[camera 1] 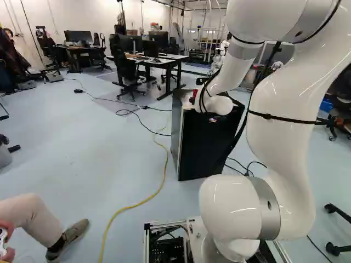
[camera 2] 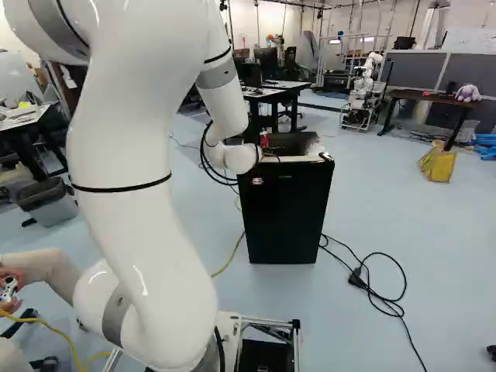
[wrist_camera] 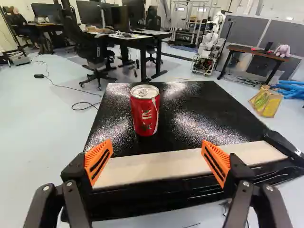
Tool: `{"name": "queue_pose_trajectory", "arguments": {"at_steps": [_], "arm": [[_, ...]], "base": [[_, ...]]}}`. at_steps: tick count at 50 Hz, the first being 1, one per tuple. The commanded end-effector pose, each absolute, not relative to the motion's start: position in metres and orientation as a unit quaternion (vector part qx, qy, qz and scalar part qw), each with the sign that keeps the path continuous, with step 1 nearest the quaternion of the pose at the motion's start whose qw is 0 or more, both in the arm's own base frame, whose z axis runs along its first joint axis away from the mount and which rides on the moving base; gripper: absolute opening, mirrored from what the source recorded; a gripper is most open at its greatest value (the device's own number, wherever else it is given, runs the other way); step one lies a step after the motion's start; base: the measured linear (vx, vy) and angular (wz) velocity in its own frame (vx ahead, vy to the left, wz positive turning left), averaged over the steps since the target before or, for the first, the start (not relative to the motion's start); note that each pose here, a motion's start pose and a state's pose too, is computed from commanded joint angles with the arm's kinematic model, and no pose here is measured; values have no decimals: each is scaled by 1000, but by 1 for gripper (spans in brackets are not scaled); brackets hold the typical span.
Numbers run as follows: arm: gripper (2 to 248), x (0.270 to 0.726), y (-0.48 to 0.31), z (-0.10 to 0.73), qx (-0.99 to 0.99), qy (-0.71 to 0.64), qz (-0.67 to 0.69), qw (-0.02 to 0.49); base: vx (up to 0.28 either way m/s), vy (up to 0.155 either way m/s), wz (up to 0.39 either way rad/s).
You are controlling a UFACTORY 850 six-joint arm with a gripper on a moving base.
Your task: Grab a drink from the fridge
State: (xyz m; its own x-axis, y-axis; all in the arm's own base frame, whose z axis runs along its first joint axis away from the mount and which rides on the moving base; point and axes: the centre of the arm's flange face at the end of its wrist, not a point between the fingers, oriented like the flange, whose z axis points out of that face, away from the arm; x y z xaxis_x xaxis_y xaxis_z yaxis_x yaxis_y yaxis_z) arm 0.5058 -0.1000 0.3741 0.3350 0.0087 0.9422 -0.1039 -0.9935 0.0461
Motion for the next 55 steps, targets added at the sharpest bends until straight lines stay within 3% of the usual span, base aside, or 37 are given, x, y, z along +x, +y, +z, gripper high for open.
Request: {"name": "queue_pose_trajectory", "arguments": {"at_steps": [55], "arm": [[247, 594, -97, 358, 794, -29, 606, 44]], "base": [[0, 0, 0]]}}
